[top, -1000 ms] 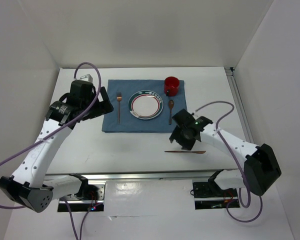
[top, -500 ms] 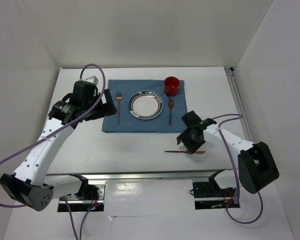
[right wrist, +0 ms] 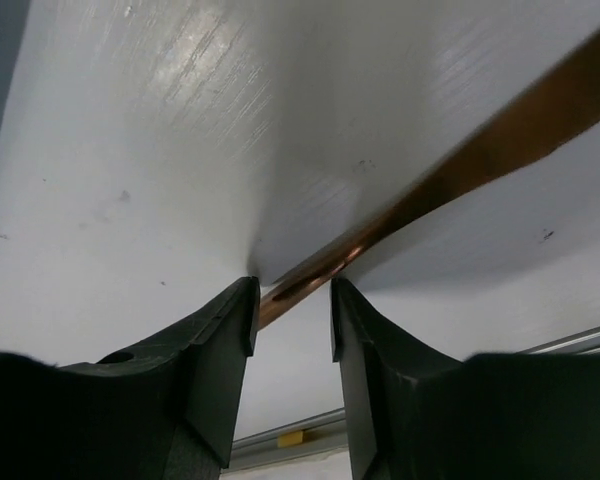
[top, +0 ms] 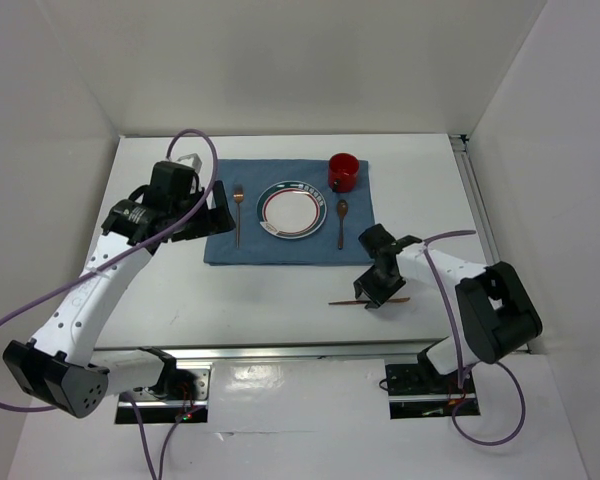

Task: Set the dinner table for one person

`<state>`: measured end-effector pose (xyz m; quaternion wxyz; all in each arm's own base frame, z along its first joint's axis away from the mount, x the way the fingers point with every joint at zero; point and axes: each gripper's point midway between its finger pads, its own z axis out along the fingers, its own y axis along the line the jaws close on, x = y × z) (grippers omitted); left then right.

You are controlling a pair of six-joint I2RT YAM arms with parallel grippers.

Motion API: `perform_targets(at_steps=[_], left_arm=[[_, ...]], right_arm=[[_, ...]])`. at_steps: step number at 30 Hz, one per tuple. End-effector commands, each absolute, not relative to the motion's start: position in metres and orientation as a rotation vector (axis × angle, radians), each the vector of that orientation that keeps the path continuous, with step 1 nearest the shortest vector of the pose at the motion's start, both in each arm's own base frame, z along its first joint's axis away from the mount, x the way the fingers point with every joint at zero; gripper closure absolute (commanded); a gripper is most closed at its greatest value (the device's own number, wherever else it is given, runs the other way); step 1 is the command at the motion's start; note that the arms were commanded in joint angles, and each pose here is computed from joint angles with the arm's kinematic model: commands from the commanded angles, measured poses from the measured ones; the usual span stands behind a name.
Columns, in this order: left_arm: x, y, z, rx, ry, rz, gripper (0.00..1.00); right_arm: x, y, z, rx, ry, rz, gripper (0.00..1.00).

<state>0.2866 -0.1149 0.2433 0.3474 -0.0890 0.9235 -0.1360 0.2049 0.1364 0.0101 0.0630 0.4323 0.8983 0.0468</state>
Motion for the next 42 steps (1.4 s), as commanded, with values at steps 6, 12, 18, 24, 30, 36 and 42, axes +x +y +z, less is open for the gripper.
perform_targets(at_steps=[6, 12, 18, 24, 30, 36, 42], left_arm=[[0.289, -0.120, 0.250, -0.170, 2.371, -0.376, 0.00], [0.290, -0.118, 0.250, -0.163, 2.369, -0.361, 0.00], [0.291, -0.123, 0.250, -0.152, 2.364, -0.391, 0.00], [0.300, -0.114, 0.260, -0.135, 2.323, -0.317, 0.00], [0.305, -0.113, 0.258, -0.128, 2.330, -0.295, 0.00], [0.310, -0.111, 0.268, -0.151, 2.300, -0.283, 0.00], [0.313, -0.113, 0.273, -0.134, 2.292, -0.291, 0.00]], right_arm=[[0.225, 0.130, 0.001, 1.317, 2.668, 0.023, 0.63], [0.224, 0.123, 0.007, 1.350, 2.621, 0.001, 0.97], [0.223, 0.105, 0.037, 1.292, 2.545, -0.059, 1.00], [0.242, 0.102, 0.080, 0.979, 2.551, -0.003, 1.00], [0.295, 0.125, 0.123, 0.540, 2.553, 0.125, 1.00], [0.354, 0.150, 0.115, 0.178, 2.629, 0.252, 1.00], [0.402, 0.134, 0.085, 0.166, 2.669, 0.143, 1.00]])
